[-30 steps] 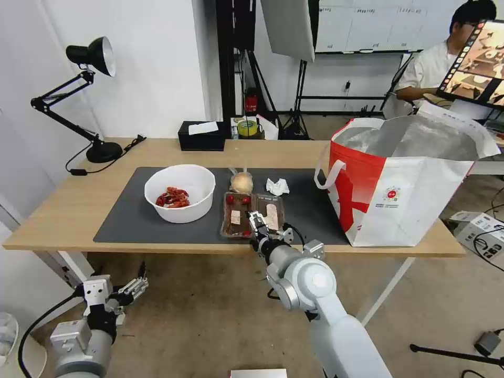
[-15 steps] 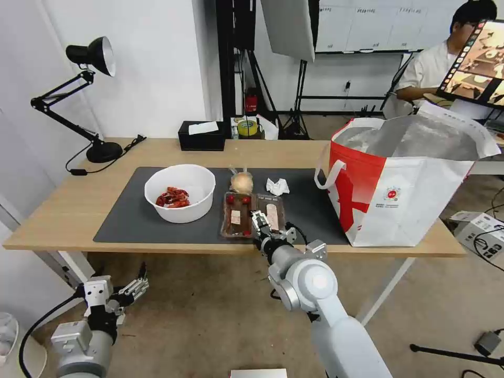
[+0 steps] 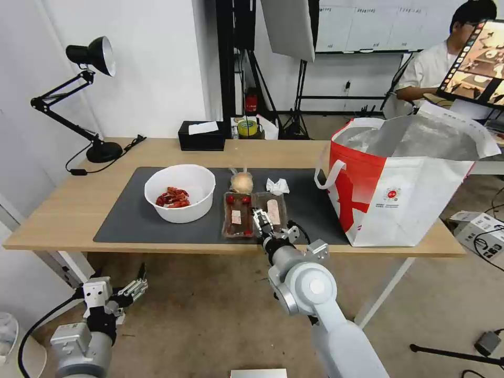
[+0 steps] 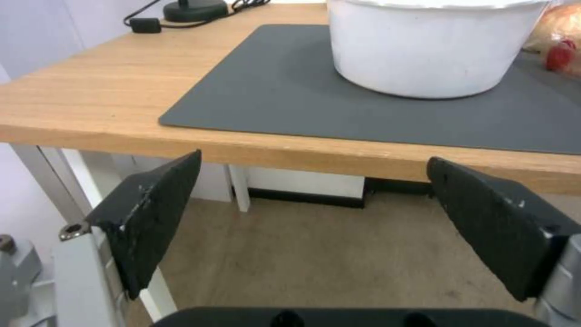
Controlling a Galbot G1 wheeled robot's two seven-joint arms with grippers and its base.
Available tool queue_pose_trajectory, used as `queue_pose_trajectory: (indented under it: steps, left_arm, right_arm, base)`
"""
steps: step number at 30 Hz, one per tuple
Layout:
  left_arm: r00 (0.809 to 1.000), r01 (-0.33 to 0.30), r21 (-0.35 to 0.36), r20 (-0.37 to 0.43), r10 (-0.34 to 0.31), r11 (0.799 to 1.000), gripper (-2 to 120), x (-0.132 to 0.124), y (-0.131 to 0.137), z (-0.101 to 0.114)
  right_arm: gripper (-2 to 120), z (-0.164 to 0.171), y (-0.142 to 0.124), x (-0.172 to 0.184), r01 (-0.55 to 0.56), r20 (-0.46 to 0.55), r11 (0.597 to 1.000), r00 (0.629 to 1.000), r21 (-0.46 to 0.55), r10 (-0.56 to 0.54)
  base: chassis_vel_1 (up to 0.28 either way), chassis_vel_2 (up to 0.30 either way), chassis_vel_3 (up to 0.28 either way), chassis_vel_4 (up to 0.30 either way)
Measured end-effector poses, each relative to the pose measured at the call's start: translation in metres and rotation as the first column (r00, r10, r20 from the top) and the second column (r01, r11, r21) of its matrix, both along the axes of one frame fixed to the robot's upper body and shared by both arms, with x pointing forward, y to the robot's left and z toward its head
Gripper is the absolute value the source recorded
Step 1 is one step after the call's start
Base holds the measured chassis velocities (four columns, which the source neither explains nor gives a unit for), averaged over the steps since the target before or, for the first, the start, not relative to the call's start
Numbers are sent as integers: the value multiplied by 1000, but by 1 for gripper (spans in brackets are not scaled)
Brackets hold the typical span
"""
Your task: Pick up the trash from the table and place it into the takeout bag.
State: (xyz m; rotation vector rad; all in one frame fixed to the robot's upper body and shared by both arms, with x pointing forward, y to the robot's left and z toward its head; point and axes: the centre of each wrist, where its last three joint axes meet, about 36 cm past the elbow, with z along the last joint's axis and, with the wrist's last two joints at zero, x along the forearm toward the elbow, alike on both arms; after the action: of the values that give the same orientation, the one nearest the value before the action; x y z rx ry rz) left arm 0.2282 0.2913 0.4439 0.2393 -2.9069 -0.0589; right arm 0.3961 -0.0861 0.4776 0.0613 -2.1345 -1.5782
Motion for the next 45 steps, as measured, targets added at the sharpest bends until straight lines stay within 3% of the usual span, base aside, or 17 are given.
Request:
queue_pose_trajectory:
  steps: [13, 22, 31, 34, 38, 45]
  left_arm:
    - [1000, -3, 3, 10, 3, 1000, 100, -3, 1, 1]
    - [1000, -4, 7, 18, 3, 1000, 100, -4, 1, 5]
    - [1000, -10, 10, 21, 10, 1000, 100, -8, 2, 7]
    - [1000, -14, 12, 22, 13, 1000, 100, -9, 2, 8]
    - [999, -20, 15, 25, 20, 1000, 100, -11, 3, 10]
    - [999, -25, 16, 28, 24, 1000, 100, -12, 3, 12]
  right_arm:
    - [100, -3, 1, -8, 29, 161, 980, 987, -196, 3]
    - [100, 19, -6, -3, 31, 235, 974, 972, -223, 23]
    - [100, 36, 6, 10, -119, 136, 989, 982, -94, 131]
    - [100, 44, 19, 22, -215, 43, 975, 975, -47, 217]
    - [100, 56, 30, 32, -290, -12, 955, 957, -57, 290]
    - [100, 57, 23, 40, -297, -7, 950, 955, -95, 297]
  base:
    - [0, 0, 0, 0]
    - [0, 0, 0, 0]
    - [0, 0, 0, 0]
    - [0, 0, 0, 0]
    - [0, 0, 0, 0]
    - [0, 0, 0, 0]
